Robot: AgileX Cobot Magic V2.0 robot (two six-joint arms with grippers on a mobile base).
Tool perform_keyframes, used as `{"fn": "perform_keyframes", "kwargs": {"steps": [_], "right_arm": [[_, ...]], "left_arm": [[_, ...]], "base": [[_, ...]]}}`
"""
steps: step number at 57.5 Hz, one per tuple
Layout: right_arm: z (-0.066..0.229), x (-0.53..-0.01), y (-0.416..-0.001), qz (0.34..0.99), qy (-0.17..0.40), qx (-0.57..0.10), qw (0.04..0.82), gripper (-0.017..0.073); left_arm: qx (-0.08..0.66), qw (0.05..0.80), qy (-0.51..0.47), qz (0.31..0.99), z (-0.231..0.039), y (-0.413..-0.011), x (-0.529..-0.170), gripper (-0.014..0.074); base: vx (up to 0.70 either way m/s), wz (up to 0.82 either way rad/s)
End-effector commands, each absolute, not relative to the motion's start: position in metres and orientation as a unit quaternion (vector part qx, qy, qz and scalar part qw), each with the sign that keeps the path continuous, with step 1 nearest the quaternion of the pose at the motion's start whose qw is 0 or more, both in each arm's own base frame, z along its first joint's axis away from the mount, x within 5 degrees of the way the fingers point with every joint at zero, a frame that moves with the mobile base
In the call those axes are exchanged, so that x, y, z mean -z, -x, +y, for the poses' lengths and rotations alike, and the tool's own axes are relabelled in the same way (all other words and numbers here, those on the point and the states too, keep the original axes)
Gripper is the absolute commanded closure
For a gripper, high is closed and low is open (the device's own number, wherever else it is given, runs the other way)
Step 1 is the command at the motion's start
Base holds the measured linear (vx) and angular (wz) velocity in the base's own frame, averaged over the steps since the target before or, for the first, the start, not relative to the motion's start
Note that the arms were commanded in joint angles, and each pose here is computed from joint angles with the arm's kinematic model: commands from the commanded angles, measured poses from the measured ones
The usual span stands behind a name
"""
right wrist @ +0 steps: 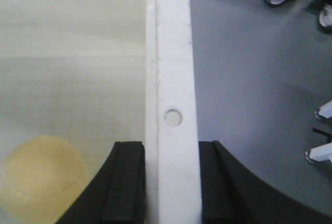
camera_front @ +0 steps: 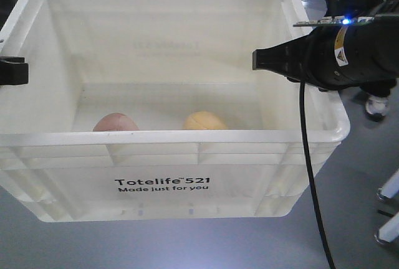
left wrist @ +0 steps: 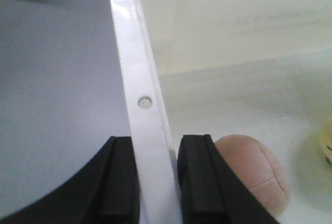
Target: Place moving items into box and shelve
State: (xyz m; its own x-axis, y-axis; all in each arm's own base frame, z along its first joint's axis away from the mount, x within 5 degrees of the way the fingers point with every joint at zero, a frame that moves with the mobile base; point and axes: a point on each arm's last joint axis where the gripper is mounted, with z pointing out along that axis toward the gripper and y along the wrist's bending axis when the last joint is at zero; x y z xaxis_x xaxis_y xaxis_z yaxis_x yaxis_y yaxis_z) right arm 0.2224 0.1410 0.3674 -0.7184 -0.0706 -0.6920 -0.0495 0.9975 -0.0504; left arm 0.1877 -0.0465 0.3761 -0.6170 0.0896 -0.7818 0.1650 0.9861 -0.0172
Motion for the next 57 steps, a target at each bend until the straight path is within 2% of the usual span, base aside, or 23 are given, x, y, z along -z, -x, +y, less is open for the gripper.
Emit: {"fn": "perform_keyframes", "kwargs": {"steps": [1,57], "right_arm": [[0.1402,-0.3964,-0.223,0.887,0.059,-0.006,0.458,0.0484],[0.1392,-0.3957,-0.2226,0.889,0.057,-0.002,0.454,0.0484]], "left_arm": [[0.078,0.525,-0.078,0.844,-0.0519,-0.1862,-0.4066,0.0475],[0.078,0.525,-0.078,0.844,-0.0519,-0.1862,-0.4066,0.0475]], "base": [[-0.11,0.78],[-0.12,0.75]]}}
